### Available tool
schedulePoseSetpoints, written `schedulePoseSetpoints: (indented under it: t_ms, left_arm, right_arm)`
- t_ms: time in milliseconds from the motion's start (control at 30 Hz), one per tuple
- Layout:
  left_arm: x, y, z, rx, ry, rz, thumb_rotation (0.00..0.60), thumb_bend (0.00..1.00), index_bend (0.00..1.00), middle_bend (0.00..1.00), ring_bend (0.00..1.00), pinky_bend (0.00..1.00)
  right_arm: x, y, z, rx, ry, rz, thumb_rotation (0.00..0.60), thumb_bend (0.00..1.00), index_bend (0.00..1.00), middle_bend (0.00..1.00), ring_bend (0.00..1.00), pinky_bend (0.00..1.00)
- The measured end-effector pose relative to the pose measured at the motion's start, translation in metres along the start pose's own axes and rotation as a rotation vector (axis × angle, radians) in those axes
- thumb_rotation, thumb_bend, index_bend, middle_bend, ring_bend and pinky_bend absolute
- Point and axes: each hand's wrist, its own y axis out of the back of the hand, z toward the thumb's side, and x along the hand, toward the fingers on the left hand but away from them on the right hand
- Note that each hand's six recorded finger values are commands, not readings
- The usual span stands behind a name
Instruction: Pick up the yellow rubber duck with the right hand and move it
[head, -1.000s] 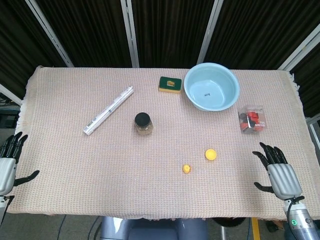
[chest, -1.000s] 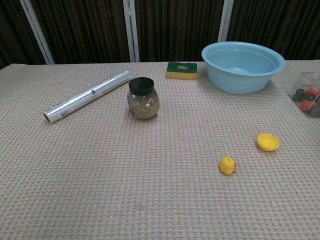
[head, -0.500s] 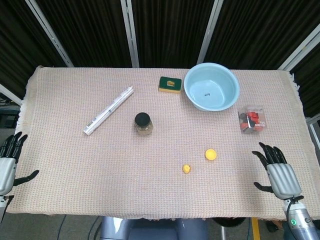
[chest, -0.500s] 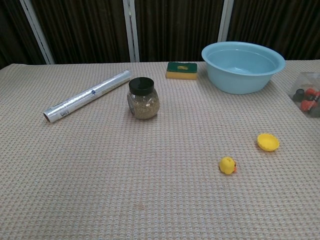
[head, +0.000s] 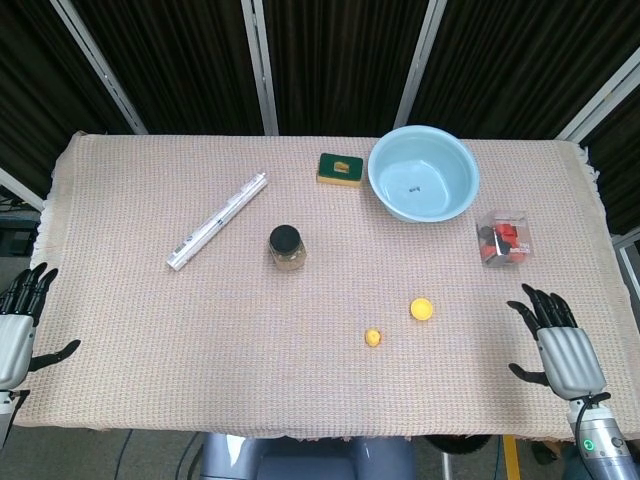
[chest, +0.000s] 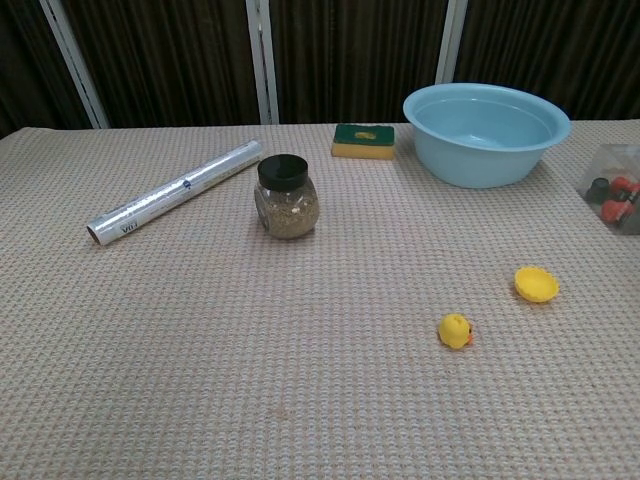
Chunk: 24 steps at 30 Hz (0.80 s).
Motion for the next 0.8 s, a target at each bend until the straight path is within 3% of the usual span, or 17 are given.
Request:
schedulePoseSetpoints:
  t_ms: [400,800]
  left_arm:
    - [0.003,0.001,0.001,-0.001,-0.007,0.004,0.6,0.0,0.0,0.0,0.0,0.23]
    - [0.007,0.01,0.002,-0.024,-0.003,0.057,0.6,0.0,0.0,0.0,0.0,0.23]
  right_arm:
    - [0.002,0.0,0.003,-0.014,0.002,-0.012,0.6,0.0,0.2,0.0,0.0,0.0]
    - [-0.016,-0.001,0.04,0.025,0.097,-0.072,0.6,0.22,0.35,0.0,0.0,0.0]
